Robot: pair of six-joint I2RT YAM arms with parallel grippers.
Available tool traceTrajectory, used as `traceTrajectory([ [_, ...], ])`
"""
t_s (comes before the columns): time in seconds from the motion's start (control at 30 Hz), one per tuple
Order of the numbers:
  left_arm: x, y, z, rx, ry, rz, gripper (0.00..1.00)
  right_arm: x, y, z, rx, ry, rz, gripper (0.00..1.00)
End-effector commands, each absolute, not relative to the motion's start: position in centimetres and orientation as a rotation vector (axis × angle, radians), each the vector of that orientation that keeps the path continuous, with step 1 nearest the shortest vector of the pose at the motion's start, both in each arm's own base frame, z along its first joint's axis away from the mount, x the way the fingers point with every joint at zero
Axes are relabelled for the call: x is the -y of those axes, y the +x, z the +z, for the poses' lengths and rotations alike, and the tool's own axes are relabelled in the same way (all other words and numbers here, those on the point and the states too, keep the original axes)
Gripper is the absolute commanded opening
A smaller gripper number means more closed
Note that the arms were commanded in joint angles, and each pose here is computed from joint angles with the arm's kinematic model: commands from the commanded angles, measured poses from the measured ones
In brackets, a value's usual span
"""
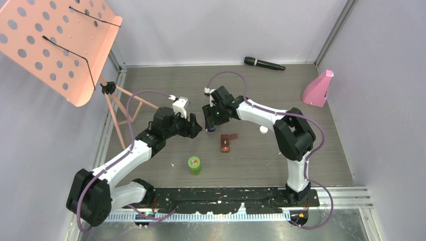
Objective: Sort the pills into containers
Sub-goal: Pick up the pill bottle at the center of the board.
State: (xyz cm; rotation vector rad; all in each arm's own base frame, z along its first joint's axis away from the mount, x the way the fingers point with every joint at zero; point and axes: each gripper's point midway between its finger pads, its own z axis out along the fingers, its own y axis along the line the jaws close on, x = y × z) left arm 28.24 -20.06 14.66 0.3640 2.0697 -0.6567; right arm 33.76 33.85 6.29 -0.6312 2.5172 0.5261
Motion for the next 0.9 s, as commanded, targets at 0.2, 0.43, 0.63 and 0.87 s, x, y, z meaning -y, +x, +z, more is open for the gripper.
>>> traceTrajectory([
  [0.2, 26.2, 29.1, 17.1, -1.812, 0.723, -0.868, 0.66, -32.8, 30.4, 16.3, -2.454, -0.432, 1.095, 0.28],
  [0.43, 27.7, 29.2, 17.5, -1.682, 0.849, -0.904, 0.68, -32.1, 28.4, 19.7, -2.374, -0.502, 1.309, 0.28],
  [0.63, 28.3, 29.1, 18.4, -1.612, 0.859, -0.939, 0.69, -31.8, 27.5, 20.8, -2.348, -0.541, 1.359, 0.28],
  [0.87, 29.1, 28.8, 18.7, -1.558, 0.832, -1.025, 0.64, -32.1, 27.4, 21.2, -2.377, -0.476, 1.42, 0.28],
])
